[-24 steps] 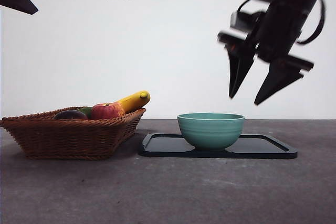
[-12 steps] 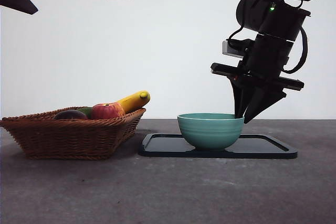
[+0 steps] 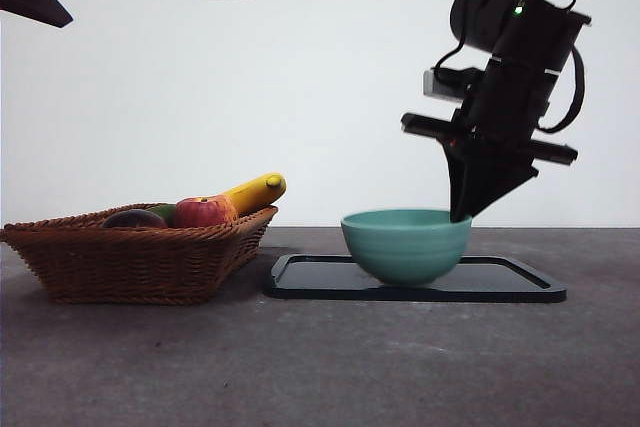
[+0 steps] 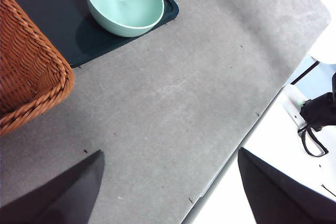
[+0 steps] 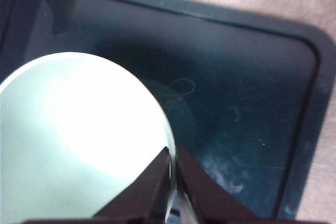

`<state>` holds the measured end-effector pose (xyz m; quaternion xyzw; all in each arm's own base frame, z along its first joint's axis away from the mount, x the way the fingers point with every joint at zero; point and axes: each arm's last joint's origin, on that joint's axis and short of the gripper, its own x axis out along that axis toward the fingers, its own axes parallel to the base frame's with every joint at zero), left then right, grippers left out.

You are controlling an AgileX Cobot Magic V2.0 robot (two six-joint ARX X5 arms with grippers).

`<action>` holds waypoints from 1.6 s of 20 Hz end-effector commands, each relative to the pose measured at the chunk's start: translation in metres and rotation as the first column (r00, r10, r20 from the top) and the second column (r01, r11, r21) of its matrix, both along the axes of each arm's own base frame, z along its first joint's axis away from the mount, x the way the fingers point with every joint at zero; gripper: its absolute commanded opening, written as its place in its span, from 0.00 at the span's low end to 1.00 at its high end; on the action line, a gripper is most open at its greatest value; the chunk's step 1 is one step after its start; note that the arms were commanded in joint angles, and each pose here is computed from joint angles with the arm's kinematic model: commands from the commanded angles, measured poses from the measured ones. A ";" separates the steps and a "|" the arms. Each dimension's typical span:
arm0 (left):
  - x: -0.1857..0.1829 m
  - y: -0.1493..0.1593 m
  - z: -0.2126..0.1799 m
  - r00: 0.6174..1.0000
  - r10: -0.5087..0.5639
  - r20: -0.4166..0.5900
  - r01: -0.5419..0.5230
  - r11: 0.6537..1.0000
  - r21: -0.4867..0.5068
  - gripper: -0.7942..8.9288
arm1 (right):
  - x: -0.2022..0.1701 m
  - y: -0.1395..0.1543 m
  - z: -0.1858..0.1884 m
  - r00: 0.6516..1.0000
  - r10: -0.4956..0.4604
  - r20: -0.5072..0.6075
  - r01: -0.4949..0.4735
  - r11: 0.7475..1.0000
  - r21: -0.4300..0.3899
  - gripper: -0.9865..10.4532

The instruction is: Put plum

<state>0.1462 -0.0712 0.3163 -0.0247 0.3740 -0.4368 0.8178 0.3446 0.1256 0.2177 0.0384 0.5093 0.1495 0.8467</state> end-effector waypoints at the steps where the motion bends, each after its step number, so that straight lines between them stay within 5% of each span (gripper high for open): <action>1: 0.001 -0.001 0.006 1.000 -0.014 0.027 0.014 1.000 -0.007 0.50 | -0.007 0.001 0.031 0.996 0.016 0.084 -0.018 1.000 0.023 0.09; 12: 0.001 -0.001 0.006 1.000 -0.015 0.027 0.015 1.000 -0.007 0.50 | -0.105 0.008 0.104 0.973 0.171 0.156 -0.179 0.983 0.036 0.09; 19: 0.001 -0.001 0.006 1.000 -0.014 0.027 0.014 1.000 -0.007 0.50 | -0.146 0.024 0.059 0.967 0.241 0.083 -0.241 0.970 -0.005 0.09; 32: 0.001 -0.001 0.006 1.000 -0.014 0.027 0.014 1.000 -0.007 0.50 | -0.155 0.025 -0.010 0.976 0.215 0.035 -0.216 0.976 0.020 0.09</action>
